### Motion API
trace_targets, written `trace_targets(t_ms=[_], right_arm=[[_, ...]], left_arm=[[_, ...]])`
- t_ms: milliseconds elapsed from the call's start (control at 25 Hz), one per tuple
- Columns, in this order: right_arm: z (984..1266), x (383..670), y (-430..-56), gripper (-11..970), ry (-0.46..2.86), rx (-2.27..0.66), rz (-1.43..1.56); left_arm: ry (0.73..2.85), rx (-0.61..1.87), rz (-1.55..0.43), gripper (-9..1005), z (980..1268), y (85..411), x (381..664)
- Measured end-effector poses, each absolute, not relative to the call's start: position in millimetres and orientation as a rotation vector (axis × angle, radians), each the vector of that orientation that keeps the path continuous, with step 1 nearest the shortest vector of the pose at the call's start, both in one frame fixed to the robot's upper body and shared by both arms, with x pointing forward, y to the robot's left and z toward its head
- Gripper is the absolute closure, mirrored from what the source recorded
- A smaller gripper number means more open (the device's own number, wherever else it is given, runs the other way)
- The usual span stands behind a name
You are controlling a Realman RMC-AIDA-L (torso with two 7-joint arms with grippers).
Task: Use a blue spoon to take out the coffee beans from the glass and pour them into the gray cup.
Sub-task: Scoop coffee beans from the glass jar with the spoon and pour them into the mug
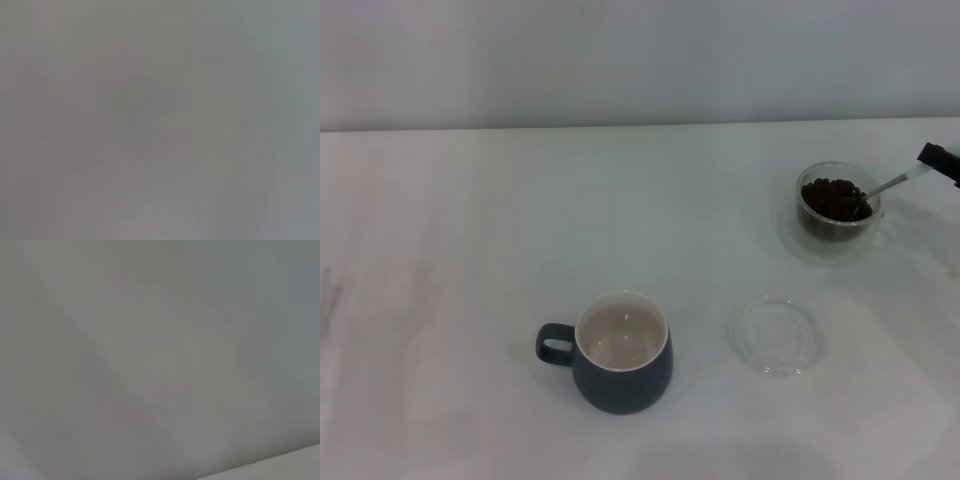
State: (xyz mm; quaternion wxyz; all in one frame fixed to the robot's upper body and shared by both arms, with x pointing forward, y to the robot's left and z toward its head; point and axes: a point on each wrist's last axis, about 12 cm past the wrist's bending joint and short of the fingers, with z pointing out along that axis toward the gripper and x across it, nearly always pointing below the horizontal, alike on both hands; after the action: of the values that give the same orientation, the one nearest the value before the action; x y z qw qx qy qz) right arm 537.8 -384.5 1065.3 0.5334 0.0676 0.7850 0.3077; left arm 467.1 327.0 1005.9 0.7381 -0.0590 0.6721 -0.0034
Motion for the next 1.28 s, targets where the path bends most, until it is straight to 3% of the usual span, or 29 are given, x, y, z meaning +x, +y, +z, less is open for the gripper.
trace_targets(t_ms=[1280], right_arm=[[1065, 550, -388, 812, 1.892, 0.523, 0.890]], left_arm=[[1.469, -0.078, -0.024, 109, 1008, 326, 469]])
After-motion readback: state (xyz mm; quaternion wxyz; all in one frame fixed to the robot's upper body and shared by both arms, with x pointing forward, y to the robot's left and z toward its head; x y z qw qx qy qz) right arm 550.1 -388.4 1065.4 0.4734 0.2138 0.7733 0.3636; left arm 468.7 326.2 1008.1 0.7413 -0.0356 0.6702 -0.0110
